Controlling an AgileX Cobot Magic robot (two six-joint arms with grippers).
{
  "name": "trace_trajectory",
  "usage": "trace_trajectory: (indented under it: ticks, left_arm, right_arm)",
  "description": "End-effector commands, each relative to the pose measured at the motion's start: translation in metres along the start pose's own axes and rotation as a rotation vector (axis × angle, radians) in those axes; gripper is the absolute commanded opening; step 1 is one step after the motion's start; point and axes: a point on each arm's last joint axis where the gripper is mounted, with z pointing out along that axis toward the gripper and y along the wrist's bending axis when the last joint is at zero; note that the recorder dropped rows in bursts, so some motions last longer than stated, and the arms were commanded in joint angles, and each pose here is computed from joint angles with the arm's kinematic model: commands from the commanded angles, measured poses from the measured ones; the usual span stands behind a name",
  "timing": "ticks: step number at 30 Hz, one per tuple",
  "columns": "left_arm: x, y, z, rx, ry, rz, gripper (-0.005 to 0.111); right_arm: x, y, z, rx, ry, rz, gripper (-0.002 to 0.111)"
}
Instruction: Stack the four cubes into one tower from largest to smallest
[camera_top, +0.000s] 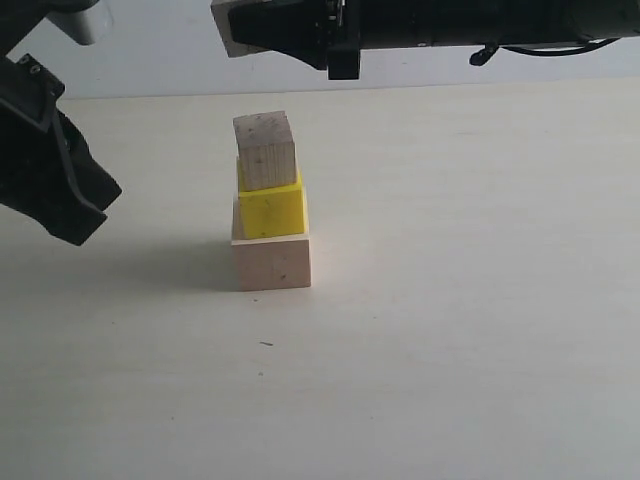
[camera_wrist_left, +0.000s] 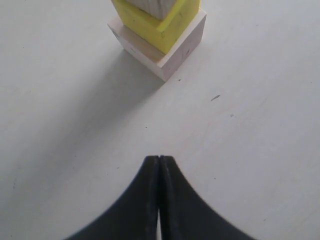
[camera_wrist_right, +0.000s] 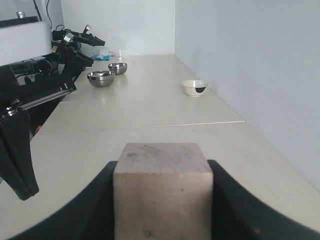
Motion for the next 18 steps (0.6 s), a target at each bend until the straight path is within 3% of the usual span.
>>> trace_trajectory:
  ticks: [1, 8, 13, 18]
  left_arm:
    - [0.0, 0.001, 0.001, -0.004, -0.003, 0.002, 0.0]
    - [0.0, 0.001, 0.001, -0.004, -0.003, 0.002, 0.0]
    - [0.0, 0.001, 0.001, -0.004, -0.003, 0.002, 0.0]
    - [0.0, 0.001, 0.001, -0.005, -0.005, 0.002, 0.0]
  right_arm:
    - [-0.006, 0.002, -0.001, 0.003, -0.024, 0.006, 0.0]
    - [-0.022, -0.003, -0.006, 0.167, 0.03, -0.002, 0.0]
    - [-0.044, 0.004, -0.011, 0.198, 0.015, -0.033, 0.0]
    - [-0.061, 0.007, -0.022, 0.338, 0.1, 0.009, 0.0]
